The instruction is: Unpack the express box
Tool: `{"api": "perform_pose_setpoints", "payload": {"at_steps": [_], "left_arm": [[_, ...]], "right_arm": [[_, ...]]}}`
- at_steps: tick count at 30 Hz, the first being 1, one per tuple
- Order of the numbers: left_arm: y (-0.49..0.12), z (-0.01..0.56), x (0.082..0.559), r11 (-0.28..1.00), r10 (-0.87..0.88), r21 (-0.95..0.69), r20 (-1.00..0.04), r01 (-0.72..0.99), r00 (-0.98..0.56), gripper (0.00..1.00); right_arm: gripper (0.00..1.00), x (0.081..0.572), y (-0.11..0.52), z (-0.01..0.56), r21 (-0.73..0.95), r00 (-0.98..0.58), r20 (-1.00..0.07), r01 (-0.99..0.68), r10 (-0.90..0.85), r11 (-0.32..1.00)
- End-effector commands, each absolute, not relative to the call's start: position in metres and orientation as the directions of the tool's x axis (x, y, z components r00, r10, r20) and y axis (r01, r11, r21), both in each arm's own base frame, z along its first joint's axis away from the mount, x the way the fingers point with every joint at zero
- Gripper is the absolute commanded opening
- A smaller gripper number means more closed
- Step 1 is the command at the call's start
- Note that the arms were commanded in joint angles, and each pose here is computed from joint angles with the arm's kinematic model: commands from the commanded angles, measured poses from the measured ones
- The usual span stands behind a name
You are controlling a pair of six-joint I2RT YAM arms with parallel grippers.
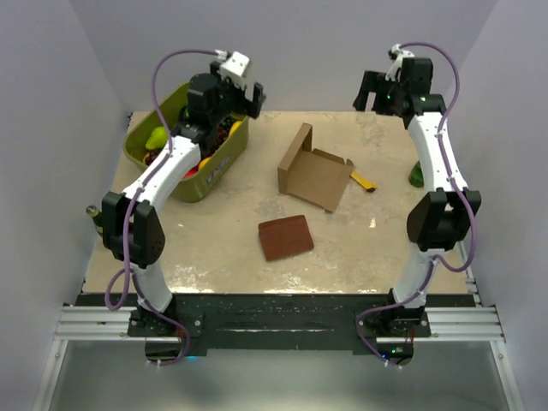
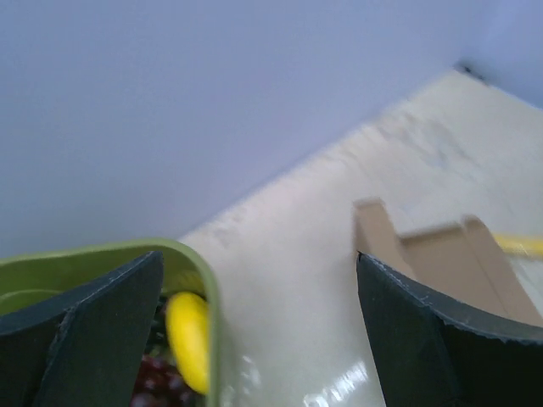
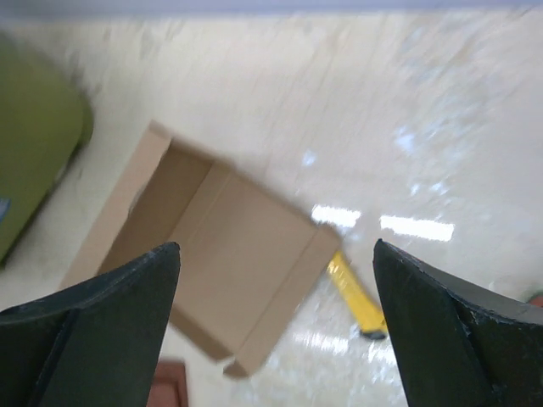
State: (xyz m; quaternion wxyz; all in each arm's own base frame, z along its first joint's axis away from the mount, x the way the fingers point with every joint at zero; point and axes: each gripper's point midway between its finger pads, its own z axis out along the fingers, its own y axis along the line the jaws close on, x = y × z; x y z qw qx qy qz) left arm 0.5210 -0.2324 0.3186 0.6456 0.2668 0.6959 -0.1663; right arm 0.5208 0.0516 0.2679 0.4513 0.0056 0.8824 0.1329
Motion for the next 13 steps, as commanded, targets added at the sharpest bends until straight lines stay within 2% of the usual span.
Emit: {"api": "perform_pose_setpoints", "payload": {"at_steps": [1,6,12,13], "left_arm": [[-0.164,0.401,0.578,0.984,-0.035,-0.008,-0.988,0.177,0.150,1.00],[-0.180,0.409,0.571,0.974,0.012,0.055,-0.981,0.219,0.193,1.00],[-0.208,0.364,0.544,0.948,0.064,0.086,-0.995,0.306,0.081,1.00],[-0.213,0.341,0.538,0.940,0.087,0.092,-0.996,0.328,0.031,1.00]], "right_arm": [[0.99,0.573,0.022,0.307,0.217,-0.423,-0.879,0.056,0.220,0.975],[0.99,0.559,0.032,0.313,0.235,-0.433,-0.876,0.004,0.214,0.972],[0.99,0.515,0.039,0.263,0.243,-0.562,-0.804,-0.012,0.195,0.970],[0.99,0.503,0.040,0.242,0.246,-0.604,-0.773,-0.004,0.194,0.969]]}}
